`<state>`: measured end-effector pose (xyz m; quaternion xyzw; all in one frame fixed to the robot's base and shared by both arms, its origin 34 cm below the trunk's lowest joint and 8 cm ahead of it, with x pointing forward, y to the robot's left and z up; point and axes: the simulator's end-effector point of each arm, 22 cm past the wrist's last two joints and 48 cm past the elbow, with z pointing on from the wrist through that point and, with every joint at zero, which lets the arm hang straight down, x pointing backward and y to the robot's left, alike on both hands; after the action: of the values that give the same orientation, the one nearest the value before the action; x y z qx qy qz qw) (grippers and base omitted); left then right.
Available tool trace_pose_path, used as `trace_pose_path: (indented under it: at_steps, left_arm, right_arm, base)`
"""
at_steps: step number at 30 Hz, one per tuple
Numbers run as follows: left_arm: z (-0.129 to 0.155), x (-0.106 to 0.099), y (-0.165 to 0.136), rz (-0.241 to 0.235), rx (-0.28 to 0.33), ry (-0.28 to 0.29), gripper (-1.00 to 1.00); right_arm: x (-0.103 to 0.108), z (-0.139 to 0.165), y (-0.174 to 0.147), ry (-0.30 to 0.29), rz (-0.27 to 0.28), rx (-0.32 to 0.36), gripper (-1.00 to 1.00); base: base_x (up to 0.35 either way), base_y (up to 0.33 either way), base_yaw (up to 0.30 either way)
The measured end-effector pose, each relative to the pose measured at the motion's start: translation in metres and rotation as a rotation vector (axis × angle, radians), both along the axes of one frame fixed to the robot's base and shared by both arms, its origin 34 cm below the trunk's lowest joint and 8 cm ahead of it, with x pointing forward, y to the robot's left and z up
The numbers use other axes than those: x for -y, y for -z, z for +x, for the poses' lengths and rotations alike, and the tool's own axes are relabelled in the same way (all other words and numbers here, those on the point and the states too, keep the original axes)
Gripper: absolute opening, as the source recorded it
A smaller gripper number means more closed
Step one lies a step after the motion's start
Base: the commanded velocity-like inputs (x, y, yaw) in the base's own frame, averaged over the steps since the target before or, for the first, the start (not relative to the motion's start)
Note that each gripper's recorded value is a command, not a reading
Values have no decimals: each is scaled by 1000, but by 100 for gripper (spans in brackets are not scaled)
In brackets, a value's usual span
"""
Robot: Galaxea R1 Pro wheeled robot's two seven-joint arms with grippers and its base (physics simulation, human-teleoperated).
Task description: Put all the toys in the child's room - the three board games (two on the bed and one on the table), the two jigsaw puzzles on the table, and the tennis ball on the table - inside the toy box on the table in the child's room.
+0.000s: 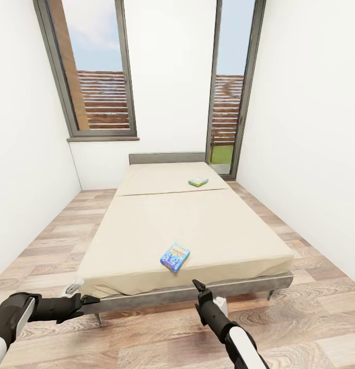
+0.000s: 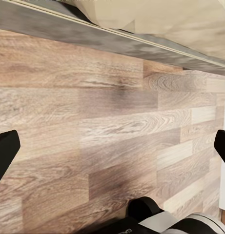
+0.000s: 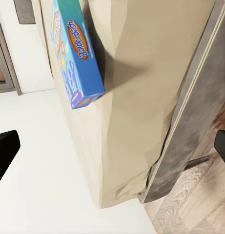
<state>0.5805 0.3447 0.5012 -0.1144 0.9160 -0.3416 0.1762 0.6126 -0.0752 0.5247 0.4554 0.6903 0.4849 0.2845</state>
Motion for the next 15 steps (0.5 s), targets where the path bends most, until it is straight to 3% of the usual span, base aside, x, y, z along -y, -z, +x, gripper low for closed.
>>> trace_pose_path:
  at_steps: [15]
  left_arm:
    - [-2,1,1,-6,-1,2,100]
  right_arm:
    - [1,-1,3,5,1,-3,100]
  base:
    - [52,0,0]
